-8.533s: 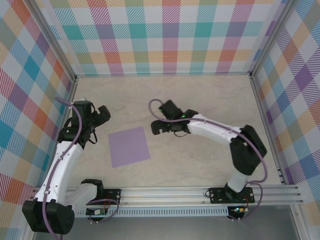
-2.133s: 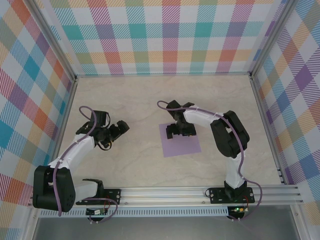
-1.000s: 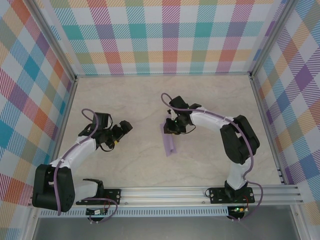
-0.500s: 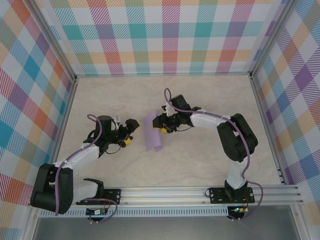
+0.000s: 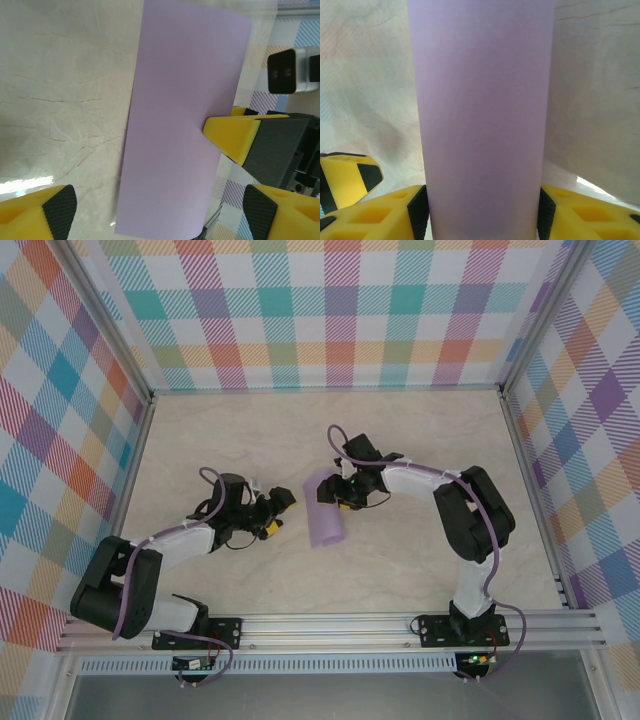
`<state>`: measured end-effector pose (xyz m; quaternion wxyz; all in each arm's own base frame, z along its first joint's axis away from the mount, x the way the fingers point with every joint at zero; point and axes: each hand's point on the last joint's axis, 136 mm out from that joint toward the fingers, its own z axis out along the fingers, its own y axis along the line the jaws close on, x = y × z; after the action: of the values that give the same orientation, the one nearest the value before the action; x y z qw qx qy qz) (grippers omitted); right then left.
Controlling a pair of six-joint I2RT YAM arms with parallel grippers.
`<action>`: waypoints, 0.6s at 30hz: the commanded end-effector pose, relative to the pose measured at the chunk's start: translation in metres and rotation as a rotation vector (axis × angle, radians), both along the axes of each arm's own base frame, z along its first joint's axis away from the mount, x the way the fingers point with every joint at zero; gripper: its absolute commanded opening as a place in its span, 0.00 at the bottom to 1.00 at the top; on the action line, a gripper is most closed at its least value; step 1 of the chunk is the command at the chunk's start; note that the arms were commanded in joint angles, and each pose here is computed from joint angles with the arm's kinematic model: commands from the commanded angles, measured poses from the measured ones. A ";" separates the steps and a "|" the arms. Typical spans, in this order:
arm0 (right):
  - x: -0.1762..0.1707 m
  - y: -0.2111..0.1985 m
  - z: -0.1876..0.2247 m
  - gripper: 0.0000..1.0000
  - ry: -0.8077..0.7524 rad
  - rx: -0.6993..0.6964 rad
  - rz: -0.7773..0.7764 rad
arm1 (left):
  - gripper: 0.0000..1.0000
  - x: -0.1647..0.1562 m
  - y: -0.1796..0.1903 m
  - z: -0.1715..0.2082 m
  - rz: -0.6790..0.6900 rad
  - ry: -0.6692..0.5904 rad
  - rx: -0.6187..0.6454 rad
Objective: Fold a paper plane with a square sheet of paper (pick it up from the middle)
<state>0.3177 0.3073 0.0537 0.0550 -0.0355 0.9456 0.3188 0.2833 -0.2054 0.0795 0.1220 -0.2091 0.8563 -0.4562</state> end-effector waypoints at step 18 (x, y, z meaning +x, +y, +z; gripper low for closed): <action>-0.002 -0.041 0.008 0.67 -0.066 -0.128 0.004 | 0.64 0.021 -0.061 -0.008 -0.099 -0.031 0.058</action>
<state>0.3207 0.2702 0.0520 0.0819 -0.0271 0.9622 0.2583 0.2963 -0.2608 0.0688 0.1053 -0.1622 0.8754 -0.4429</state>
